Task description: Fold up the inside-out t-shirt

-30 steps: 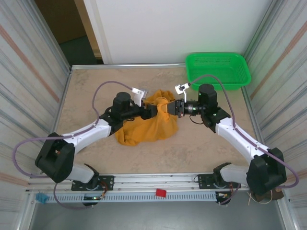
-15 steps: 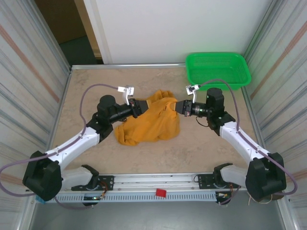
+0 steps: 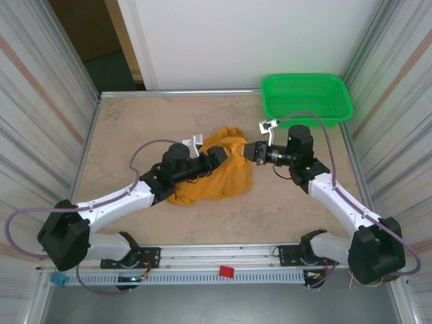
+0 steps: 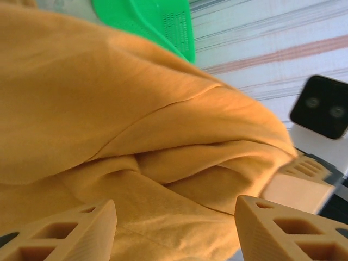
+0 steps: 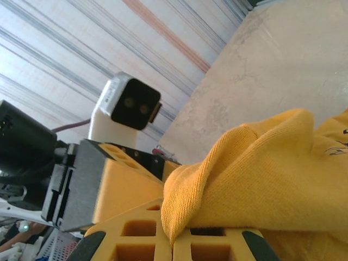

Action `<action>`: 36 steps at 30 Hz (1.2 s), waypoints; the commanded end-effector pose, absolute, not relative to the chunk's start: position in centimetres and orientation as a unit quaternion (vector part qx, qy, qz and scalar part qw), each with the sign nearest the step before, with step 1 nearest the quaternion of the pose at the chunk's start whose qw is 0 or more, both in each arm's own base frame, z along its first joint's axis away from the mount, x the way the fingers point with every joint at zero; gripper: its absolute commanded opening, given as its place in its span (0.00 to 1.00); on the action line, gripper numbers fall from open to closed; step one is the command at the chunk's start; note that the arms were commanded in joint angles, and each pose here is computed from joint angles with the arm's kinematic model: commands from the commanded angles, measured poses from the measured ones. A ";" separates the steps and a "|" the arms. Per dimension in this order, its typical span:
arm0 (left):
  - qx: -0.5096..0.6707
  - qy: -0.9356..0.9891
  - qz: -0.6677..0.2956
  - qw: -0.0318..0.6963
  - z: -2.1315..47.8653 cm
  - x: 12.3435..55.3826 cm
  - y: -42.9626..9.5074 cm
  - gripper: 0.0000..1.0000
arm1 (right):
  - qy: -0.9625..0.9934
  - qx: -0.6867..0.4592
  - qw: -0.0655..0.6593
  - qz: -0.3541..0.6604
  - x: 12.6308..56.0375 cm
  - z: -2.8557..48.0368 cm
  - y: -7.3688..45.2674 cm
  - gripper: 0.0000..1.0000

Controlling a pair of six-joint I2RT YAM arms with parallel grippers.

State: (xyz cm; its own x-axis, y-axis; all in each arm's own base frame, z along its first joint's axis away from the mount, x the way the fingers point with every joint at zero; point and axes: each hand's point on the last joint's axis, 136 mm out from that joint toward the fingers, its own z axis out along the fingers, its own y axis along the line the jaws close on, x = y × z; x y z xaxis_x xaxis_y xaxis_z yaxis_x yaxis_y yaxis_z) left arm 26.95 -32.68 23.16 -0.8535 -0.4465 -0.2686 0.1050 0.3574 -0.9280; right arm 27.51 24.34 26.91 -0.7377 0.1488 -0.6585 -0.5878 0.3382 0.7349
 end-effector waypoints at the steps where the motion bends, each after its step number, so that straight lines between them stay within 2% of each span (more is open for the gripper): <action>1: -0.157 0.774 -0.563 0.245 23.0 28.0 -32.9 0.59 | 0.736 -0.159 0.351 0.557 27.6 28.4 24.6 0.00; 6: -0.152 0.775 -0.566 0.239 22.6 28.6 -34.0 0.59 | 0.736 -0.160 0.348 0.558 27.4 28.3 24.7 0.00; 8: -0.149 0.774 -0.567 0.238 22.5 28.9 -34.5 0.54 | 0.736 -0.161 0.347 0.559 27.3 28.2 24.8 0.00; 11: -0.150 0.770 -0.571 0.240 22.3 29.3 -34.9 0.37 | 0.736 -0.161 0.347 0.559 27.2 28.1 24.9 0.00; 14: -0.140 0.765 -0.578 0.248 22.7 29.5 -35.1 0.03 | 0.740 -0.155 0.351 0.552 27.2 27.7 24.5 0.00; 15: -0.137 0.763 -0.578 0.255 22.9 29.6 -35.0 0.00 | 0.743 -0.149 0.354 0.548 27.3 27.5 24.2 0.00; 19: -0.106 0.757 -0.567 0.306 24.8 29.3 -33.6 0.00 | 0.756 -0.108 0.372 0.528 28.5 26.6 22.6 0.00; 26: 0.022 0.680 -0.548 0.487 30.6 27.5 -30.2 0.00 | 0.793 -0.030 0.367 0.486 30.4 23.0 20.3 0.00; 29: 0.072 0.646 -0.557 0.518 31.8 26.7 -29.5 0.00 | 0.820 -0.015 0.346 0.456 30.4 21.2 19.7 0.50; 31: 0.103 0.634 -0.570 0.513 32.1 26.4 -29.5 0.00 | 0.825 -0.016 0.349 0.443 29.8 21.3 19.2 0.60; 36: 0.168 0.623 -0.594 0.481 32.1 25.4 -29.9 0.00 | 0.821 -0.061 0.379 0.422 27.9 24.2 19.0 0.70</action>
State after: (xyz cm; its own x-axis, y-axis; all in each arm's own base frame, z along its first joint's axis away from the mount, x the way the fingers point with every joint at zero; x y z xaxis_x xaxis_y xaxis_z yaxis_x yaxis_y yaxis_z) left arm 27.66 -29.11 29.59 -0.5438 -0.4239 -0.7243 0.6400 0.3487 -0.6846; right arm 28.72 19.25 21.63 -0.7565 0.2647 -0.5981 -0.3534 0.6040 0.7144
